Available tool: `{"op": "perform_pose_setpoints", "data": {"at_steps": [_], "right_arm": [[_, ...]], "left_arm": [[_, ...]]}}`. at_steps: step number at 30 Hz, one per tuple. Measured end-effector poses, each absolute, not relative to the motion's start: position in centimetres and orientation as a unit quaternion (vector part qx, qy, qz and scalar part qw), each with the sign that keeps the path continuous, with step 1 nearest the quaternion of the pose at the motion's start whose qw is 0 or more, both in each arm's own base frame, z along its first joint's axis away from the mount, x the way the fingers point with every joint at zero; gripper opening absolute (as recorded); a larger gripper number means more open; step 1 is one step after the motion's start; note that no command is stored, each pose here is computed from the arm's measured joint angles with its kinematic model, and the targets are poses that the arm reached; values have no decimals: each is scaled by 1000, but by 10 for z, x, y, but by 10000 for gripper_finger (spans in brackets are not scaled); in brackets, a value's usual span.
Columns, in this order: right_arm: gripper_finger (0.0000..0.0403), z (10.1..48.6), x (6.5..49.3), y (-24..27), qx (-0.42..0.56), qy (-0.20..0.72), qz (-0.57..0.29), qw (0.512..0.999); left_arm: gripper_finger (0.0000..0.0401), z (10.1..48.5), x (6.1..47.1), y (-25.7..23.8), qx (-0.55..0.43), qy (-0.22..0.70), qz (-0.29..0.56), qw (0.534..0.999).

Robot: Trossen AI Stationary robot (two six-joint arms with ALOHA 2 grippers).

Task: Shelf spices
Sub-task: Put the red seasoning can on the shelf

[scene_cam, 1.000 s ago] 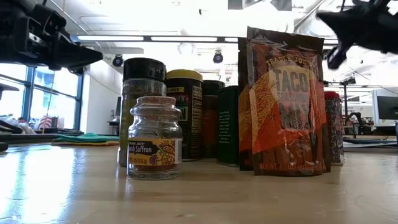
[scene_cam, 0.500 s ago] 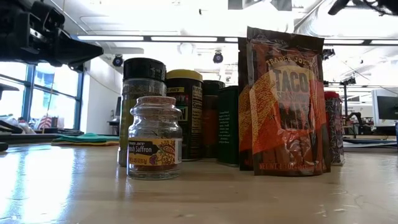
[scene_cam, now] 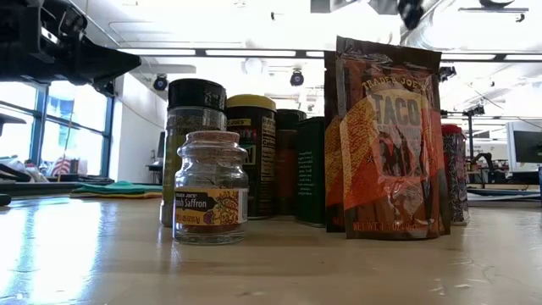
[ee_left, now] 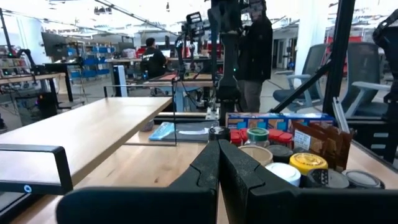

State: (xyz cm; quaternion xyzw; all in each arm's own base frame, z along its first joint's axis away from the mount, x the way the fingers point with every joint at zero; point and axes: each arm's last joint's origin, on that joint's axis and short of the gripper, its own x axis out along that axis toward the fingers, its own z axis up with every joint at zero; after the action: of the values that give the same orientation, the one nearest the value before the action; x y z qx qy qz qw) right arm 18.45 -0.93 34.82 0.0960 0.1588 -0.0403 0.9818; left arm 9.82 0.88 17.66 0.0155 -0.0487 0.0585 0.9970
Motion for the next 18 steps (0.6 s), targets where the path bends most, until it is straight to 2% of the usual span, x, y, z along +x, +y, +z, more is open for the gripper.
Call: {"op": "perform_pose_setpoints", "data": {"at_steps": [3,6,12,18], "right_arm": [[9,351,208,-10,89,262,-46,960],[37,348,227,-11,67,354,-43,932],[132,327,253,-12,41,484,-19,874],[233,288,269,-12,32,565,-9,824]], "left_arm": [[1,177,98,9,14,-50,58,997],[1,177,98,9,14,-51,58,997],[1,177,98,9,14,-52,58,997],[1,177,98,9,-4,-52,57,997]]}}
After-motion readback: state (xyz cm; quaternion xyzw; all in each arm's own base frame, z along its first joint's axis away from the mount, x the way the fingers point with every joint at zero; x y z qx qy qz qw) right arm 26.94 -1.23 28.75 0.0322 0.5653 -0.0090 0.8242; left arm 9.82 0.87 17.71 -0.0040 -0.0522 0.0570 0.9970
